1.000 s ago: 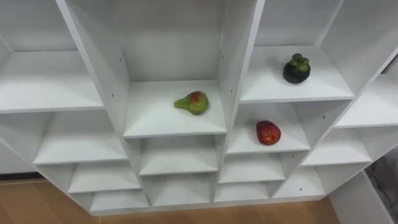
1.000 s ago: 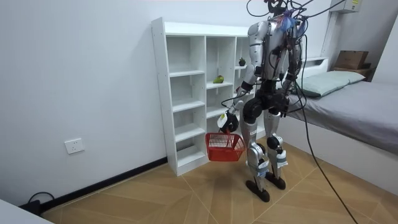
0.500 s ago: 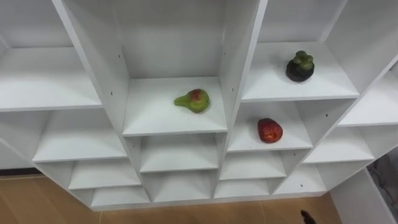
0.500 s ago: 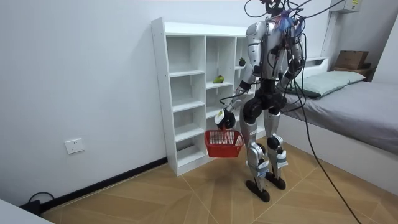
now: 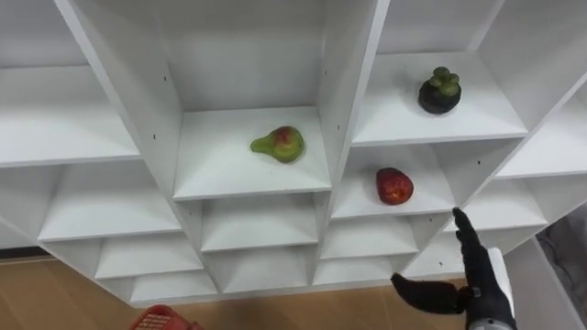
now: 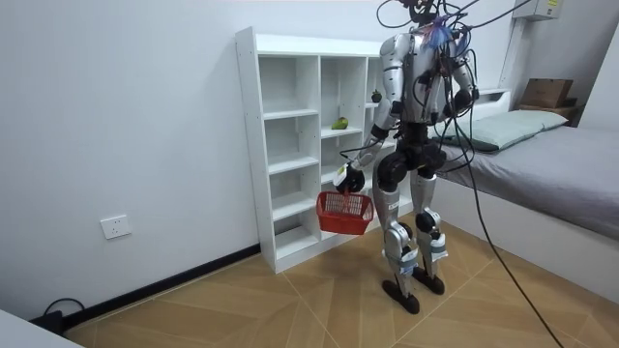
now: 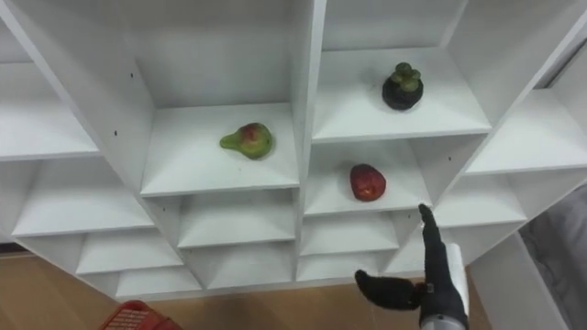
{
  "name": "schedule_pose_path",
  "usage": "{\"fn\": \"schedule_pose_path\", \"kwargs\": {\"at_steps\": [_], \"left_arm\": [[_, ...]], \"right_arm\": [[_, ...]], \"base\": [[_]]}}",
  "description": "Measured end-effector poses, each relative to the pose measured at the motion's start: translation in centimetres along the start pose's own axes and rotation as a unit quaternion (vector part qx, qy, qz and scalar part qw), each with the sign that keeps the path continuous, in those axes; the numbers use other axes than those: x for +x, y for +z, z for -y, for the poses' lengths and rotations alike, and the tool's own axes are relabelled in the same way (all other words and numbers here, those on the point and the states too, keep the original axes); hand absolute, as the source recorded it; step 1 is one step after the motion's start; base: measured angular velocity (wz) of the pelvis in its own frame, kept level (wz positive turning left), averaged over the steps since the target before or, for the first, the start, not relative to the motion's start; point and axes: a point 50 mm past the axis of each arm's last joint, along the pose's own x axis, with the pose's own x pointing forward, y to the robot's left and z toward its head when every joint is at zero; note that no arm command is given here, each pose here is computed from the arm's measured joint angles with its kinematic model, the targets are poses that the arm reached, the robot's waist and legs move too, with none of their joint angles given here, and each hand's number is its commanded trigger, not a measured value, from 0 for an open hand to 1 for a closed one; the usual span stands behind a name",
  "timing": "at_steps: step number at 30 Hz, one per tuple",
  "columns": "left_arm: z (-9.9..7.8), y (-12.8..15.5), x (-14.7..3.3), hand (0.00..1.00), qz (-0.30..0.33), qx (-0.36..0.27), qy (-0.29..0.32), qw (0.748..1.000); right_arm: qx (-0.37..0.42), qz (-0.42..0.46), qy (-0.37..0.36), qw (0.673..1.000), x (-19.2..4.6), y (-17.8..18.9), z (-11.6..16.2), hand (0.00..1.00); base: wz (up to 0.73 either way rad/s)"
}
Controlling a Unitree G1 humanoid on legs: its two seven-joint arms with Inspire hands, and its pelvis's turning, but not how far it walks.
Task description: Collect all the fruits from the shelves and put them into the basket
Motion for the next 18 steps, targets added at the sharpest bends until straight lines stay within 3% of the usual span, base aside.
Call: {"fn": "schedule_pose_path", "kwargs": {"at_steps": [6,18], "left_arm": [[0.0,-0.1,0.0,1.00,0.005,0.003,-0.001,1.000],[0.4,-2.7,-0.5,1.00,-0.047,0.023,-0.024,0.998]], "right_arm": [[0.029,0.075,-0.038,0.996,0.2,3.0,0.6,0.00],[0.052,0.176,-0.045,0.982,-0.1,7.4,0.4,0.00]], "base": [[-0.04],[-0.04]]}}
